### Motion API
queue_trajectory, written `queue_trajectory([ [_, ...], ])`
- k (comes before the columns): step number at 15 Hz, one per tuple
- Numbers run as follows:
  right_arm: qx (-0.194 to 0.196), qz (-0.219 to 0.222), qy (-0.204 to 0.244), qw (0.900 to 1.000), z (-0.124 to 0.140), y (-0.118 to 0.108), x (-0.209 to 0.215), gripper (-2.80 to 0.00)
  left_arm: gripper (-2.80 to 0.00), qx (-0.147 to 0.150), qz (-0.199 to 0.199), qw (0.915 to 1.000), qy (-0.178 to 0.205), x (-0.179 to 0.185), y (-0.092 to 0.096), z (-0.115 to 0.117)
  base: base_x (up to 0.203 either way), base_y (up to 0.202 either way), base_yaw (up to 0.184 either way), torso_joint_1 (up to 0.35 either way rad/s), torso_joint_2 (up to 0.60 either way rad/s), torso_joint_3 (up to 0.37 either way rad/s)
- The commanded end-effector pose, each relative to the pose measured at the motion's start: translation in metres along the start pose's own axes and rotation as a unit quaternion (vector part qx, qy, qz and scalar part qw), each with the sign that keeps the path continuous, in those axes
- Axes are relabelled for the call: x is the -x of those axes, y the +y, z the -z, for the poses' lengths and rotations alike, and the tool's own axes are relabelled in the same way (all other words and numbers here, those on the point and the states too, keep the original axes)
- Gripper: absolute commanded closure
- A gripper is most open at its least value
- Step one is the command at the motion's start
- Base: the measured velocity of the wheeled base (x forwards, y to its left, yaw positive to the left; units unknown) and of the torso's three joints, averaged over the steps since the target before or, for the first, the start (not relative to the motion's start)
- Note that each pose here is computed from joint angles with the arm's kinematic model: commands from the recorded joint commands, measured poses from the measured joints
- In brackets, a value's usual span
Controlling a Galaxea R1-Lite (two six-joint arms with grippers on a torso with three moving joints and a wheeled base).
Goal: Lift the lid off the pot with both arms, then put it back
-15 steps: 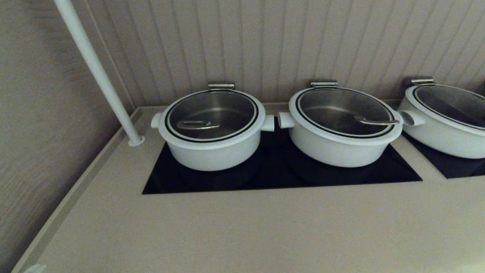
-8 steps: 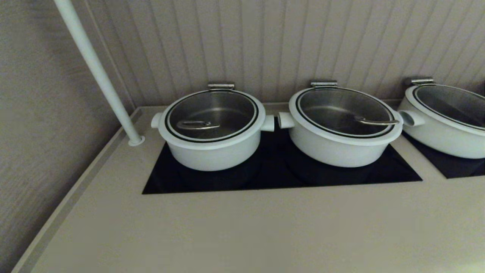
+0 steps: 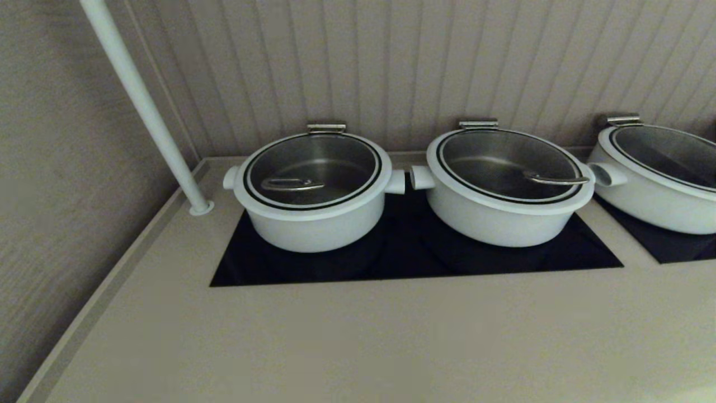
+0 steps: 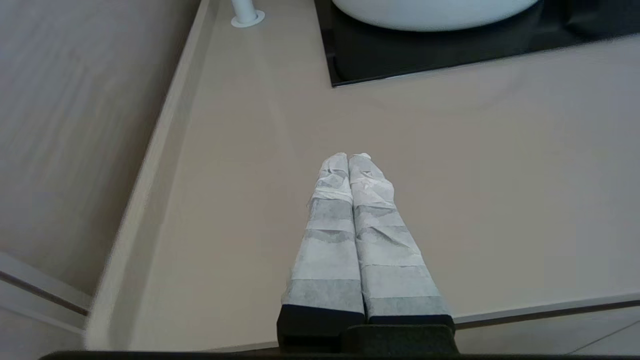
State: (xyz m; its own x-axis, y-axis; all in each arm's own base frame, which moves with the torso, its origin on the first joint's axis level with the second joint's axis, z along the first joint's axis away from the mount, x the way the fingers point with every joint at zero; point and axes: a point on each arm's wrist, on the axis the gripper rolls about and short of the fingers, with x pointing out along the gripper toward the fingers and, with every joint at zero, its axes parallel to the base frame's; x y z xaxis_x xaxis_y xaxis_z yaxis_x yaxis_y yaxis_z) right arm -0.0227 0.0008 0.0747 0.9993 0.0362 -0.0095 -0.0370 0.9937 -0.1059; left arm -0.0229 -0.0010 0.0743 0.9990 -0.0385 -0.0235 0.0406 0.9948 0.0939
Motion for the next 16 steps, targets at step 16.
queue_trajectory([
  [16,-0.001,0.002,0.001,1.0,0.0,-0.0001,-0.0001,0.0,0.0,0.012,-0.002,0.9999,-0.001,0.0001,0.0,0.0003,0.0,0.0,0.0,0.0,0.0,0.0],
])
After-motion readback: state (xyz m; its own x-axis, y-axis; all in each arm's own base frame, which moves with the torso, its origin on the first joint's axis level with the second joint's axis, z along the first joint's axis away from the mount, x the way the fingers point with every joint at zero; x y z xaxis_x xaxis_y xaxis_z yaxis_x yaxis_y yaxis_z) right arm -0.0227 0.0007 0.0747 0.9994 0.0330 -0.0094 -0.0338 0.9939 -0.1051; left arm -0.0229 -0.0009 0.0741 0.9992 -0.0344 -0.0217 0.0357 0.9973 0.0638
